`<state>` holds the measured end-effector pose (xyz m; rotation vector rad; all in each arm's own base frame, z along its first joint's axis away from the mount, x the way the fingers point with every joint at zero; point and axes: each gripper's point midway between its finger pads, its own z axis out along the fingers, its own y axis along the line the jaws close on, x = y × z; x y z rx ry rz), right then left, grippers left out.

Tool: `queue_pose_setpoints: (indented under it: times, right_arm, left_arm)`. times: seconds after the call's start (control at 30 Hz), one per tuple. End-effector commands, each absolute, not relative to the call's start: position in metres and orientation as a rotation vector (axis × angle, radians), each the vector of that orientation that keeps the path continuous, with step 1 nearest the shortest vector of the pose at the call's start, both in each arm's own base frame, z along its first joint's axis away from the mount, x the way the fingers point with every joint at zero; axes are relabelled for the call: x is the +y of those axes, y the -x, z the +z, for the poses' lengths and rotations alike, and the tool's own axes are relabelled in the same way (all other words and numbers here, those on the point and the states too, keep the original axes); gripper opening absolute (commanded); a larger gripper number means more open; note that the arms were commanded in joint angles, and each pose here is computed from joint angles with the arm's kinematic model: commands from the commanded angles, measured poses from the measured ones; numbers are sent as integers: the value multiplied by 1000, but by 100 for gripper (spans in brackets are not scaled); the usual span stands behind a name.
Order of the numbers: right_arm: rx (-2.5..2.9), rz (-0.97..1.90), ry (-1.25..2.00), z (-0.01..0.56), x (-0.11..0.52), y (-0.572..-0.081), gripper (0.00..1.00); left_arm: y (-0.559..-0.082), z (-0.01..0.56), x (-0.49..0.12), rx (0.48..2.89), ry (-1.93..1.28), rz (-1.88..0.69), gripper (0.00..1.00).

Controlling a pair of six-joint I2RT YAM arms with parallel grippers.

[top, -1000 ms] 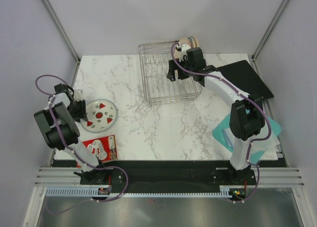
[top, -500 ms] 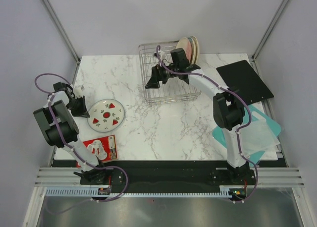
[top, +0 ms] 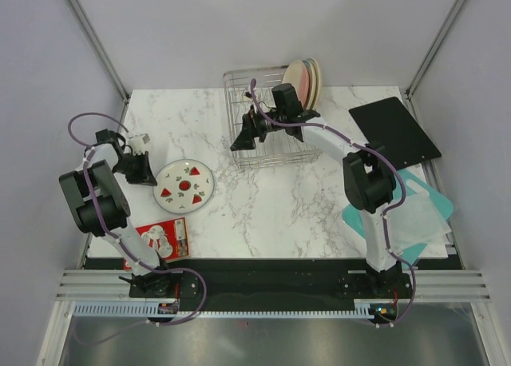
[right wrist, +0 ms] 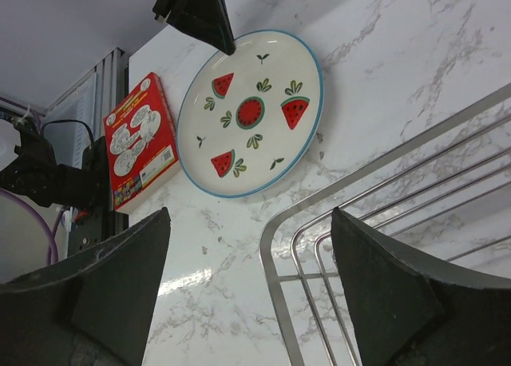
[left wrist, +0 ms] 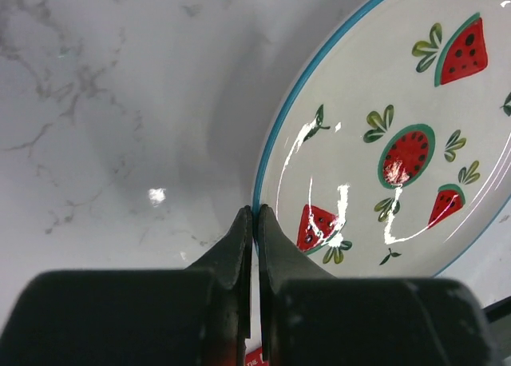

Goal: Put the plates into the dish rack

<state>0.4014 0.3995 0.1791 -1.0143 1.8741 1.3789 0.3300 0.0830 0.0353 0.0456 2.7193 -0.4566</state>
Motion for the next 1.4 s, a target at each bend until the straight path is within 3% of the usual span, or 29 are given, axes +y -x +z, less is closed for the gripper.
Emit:
queue_pose_setpoints:
  times: [0.0,0.47,0.67,1.0,1.23,1.37]
  right_arm:
    - [1838,1326,1037,208,390,-384,89]
    - [2161,1115,736,186,307,-303,90]
    - [2394,1194,385,121,275,-259,90]
    - [2410,1324,-156,57,273,-256,91]
    - [2483,1384,-255,24,298,-257,88]
    - [2610,1498,-160,13,330,-220,85]
  left_arm:
    - [-342,53,51,2647,-257,-546,2]
    - [-327,61,-47,2688,-412,-796,2]
    - [-298,53,-83,2769,-445,-890,2]
    - [-266,41,-117,2888,-353,-1100,2]
    - [-258,40,-126,2907,-275,-1202,2]
    - [-250,37,-128,2920,-255,-1229,2]
